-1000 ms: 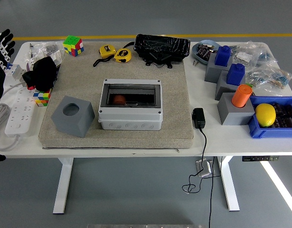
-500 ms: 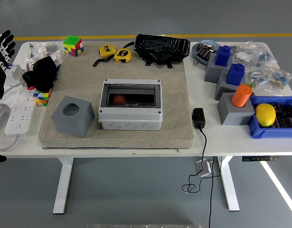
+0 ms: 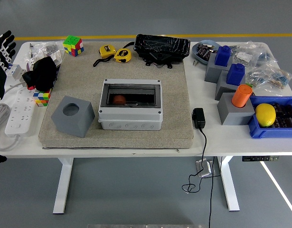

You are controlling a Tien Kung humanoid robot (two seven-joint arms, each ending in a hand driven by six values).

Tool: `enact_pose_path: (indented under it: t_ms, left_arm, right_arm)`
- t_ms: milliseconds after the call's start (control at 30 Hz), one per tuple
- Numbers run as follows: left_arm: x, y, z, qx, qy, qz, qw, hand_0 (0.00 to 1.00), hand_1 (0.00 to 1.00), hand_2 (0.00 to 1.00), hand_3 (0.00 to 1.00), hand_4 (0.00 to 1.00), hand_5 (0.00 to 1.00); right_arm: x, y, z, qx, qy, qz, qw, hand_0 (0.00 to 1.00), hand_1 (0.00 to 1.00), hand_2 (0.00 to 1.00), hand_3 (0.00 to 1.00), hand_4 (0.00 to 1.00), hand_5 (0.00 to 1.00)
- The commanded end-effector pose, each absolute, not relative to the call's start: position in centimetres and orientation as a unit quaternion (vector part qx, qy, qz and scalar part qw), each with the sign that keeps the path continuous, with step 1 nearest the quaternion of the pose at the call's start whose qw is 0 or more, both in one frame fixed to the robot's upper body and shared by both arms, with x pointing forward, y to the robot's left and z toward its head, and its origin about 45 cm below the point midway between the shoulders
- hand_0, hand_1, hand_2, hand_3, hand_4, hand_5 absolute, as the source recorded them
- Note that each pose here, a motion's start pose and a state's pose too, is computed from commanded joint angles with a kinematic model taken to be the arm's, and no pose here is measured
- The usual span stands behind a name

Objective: Fetch the battery,place it into the box,close the lid of the box

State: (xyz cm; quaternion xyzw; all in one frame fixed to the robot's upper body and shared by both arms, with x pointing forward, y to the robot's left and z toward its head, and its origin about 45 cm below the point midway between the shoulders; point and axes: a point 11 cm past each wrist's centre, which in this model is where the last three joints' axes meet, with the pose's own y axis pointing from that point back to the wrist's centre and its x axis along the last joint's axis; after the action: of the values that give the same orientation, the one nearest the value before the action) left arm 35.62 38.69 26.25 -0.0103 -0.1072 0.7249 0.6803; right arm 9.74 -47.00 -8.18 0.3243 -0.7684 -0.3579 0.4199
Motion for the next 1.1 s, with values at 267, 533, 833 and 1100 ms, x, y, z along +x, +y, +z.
enact_pose_path:
  t_ms: [267,533,833,1100]
  left_arm:
    - [35.64,38.68,26.22,-0.01,-0.107,0.725,0.681,0.998,0.993,0.973,0.934,0.998,0.998]
    - [35.61,38.78,26.3,-0.009,-0.109,0.725,0.68,0.998,0.992,0.973,0.931,0.998,0.998]
    - [35.6,38.77,26.23,-0.008,-0.108,0.725,0.68,0.998,0.991,0.97,0.93,0.998,0.998]
    - [35.58,38.78,26.1,-0.006,-0.107,0.725,0.681,0.998,0.991,0.971,0.93,0.998,0.998]
  right_arm:
    - [9.84,-46.98,-8.16,0.325,-0.769,-0.358,0.419,0.859,0.795,0.746,0.776,0.998,0.998]
    - [9.74,-47.0,-8.18,0.324,-0.769,-0.358,0.42,0.861,0.796,0.746,0.776,0.998,0.998]
    - [9.74,-47.01,-8.18,0.324,-0.768,-0.358,0.42,0.86,0.795,0.746,0.776,0.998,0.998]
    - [9.72,-47.03,-8.17,0.324,-0.768,-0.358,0.42,0.861,0.795,0.746,0.776,0.998,0.998]
